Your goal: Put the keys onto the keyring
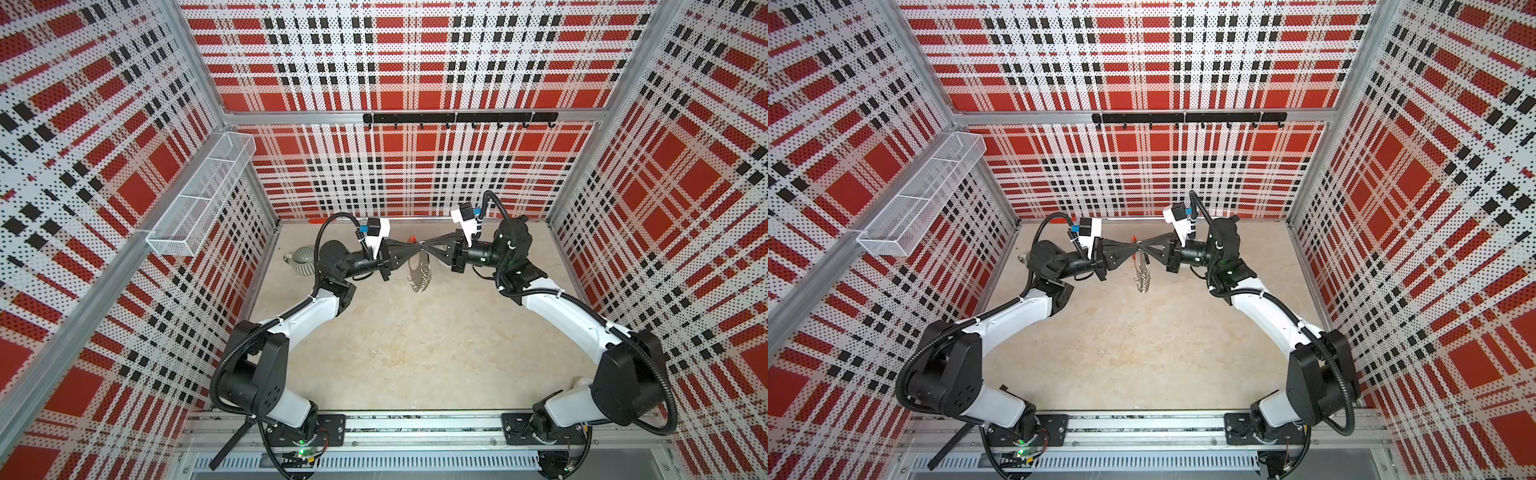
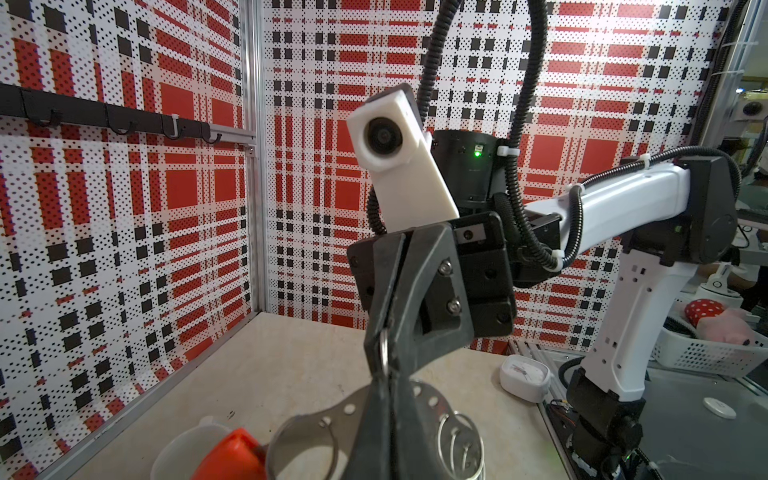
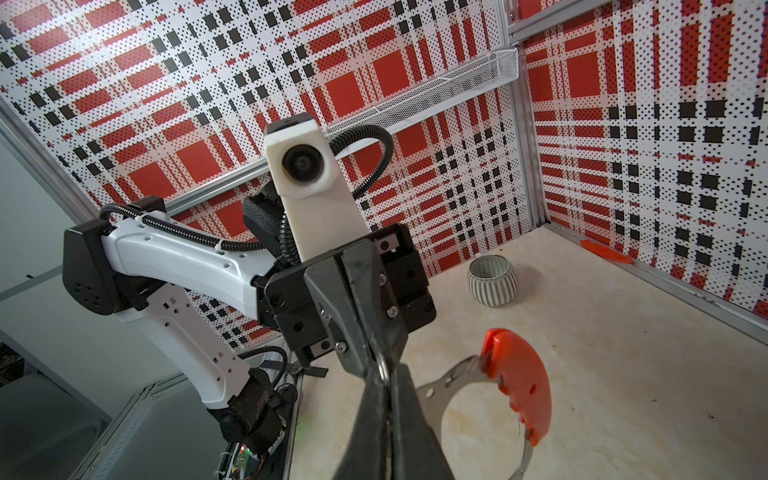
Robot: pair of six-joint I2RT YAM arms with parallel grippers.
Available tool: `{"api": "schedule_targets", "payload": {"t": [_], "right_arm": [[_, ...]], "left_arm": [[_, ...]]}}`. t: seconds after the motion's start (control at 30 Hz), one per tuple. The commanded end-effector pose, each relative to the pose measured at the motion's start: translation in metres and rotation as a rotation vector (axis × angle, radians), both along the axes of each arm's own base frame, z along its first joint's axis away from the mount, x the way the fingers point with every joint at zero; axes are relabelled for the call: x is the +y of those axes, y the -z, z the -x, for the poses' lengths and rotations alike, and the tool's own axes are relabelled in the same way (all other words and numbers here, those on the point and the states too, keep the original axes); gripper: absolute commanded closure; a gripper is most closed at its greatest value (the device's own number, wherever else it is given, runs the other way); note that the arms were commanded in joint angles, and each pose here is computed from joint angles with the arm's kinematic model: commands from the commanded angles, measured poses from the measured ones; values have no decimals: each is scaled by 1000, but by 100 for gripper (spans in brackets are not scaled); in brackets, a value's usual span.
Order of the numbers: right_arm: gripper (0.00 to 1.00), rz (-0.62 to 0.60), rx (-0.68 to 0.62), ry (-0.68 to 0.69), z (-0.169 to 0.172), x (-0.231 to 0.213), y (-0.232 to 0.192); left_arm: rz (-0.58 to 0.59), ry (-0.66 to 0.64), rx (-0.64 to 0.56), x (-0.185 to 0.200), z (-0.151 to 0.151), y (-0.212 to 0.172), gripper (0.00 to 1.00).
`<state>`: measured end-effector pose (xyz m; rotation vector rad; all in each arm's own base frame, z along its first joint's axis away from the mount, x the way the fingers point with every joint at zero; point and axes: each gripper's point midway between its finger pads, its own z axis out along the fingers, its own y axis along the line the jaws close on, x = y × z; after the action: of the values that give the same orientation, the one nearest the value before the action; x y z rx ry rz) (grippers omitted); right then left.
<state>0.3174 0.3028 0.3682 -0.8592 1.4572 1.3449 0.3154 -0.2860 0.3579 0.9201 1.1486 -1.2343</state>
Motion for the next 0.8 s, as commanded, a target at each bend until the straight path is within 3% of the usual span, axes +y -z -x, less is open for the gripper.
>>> {"api": "schedule_targets", "payload": {"t": [0.0,0.1,0.13,0.17,0.33,0.43,0.57,0.77], "right_arm": [[100,-12,-17,8,4,2,-11],[100,-3,-5,76,-6,-1,-6],[100,0,1,107,-11,-3,-3],[100,4,15,134,-15,-4,2],[100,42,105,259,-36,-4,40],[100,79,164,347,-51,-4,66],[100,127,250,452,-69,-5,102],[100,162,347,513,-93,4,145]], "left_arm": [[17,1,-75,-2,2,-11,96],[33,-105,-60,9,-15,-6,66],[39,-166,-54,17,-22,-3,40],[41,-226,-53,25,-29,1,1],[65,-732,46,98,-71,30,2],[50,-931,125,131,-78,53,2],[34,-1020,205,147,-75,73,2],[17,-1023,223,149,-63,86,2]]}}
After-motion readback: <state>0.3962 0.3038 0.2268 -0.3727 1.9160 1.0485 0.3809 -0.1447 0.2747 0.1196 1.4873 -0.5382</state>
